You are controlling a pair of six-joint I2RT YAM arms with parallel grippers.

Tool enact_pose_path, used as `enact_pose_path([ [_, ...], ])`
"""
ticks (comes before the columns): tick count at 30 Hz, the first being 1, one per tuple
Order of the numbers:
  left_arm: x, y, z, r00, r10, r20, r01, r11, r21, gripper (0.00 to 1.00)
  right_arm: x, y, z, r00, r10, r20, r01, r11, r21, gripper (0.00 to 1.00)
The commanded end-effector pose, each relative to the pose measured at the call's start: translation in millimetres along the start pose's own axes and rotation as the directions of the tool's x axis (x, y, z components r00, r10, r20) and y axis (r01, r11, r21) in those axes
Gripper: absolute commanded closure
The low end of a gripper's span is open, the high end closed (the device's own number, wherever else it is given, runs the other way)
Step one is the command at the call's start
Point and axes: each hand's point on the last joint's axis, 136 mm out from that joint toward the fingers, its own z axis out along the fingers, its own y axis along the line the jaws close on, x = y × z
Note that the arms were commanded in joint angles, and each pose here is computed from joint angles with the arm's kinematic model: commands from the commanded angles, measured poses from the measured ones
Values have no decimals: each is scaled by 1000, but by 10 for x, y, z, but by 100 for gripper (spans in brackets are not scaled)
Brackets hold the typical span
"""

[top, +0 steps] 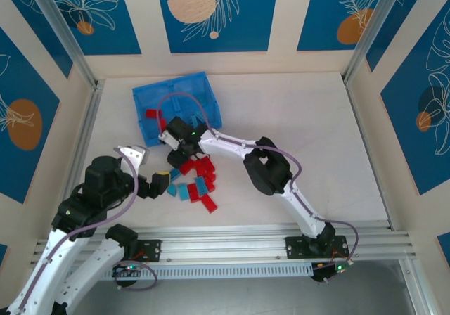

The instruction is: Sort the legos into containers by color

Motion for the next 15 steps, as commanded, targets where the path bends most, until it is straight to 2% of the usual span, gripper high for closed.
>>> enact_pose_path([
  [1, -20, -21, -6, 1000, 13, 20, -14, 1000, 10, 0, -6, -98, -2, 1000, 5, -18, -4, 999, 40, 57],
  [4, -19, -27, -6, 1000, 15, 20, -15, 1000, 13, 0, -51, -108, -56, 1000, 27, -4, -27, 999, 39, 66],
  [9, -38, -45, -31, 999, 21, 35, -21, 1000, 22, 0, -227, -57, -336, 998, 38, 57, -39, 999, 17, 75],
  [15, -112, -163, -126, 994, 41, 104, -50, 995, 84, 0, -488, 79, -1076, 975, 44, 216, -44, 999, -7, 78],
])
